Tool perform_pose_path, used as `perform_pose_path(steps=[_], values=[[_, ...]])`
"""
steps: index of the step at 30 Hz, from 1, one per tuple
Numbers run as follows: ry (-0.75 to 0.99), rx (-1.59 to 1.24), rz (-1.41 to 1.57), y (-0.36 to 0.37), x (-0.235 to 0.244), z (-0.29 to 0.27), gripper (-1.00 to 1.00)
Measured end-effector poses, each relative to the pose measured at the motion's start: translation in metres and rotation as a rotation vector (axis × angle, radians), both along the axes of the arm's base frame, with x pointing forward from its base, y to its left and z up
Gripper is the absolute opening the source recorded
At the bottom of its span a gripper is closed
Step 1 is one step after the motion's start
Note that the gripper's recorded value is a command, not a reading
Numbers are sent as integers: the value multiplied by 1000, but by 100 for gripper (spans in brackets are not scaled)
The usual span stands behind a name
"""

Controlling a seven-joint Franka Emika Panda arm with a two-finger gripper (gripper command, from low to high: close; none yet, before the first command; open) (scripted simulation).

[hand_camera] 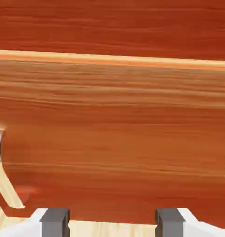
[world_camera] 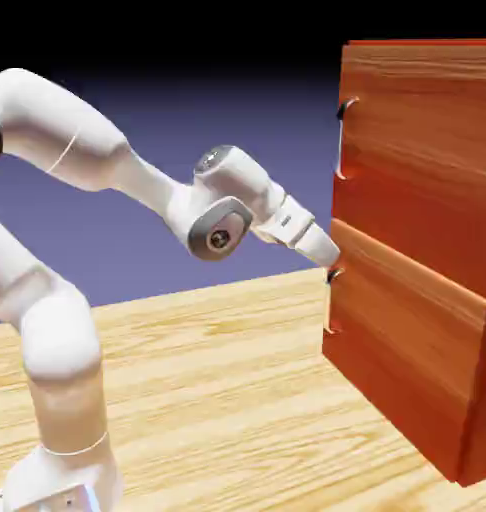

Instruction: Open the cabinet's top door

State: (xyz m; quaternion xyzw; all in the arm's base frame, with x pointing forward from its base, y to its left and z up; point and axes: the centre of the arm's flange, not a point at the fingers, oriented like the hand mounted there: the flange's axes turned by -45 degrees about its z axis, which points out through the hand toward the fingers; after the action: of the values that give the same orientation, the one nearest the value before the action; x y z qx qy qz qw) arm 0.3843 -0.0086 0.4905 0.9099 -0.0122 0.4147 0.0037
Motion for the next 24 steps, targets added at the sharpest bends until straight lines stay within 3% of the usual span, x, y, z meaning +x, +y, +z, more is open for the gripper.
perform_pose_path(steps=[12, 24], values=[[-273, 131, -202, -19, -50, 123, 0], [-531, 170, -239, 37, -91, 191, 0]])
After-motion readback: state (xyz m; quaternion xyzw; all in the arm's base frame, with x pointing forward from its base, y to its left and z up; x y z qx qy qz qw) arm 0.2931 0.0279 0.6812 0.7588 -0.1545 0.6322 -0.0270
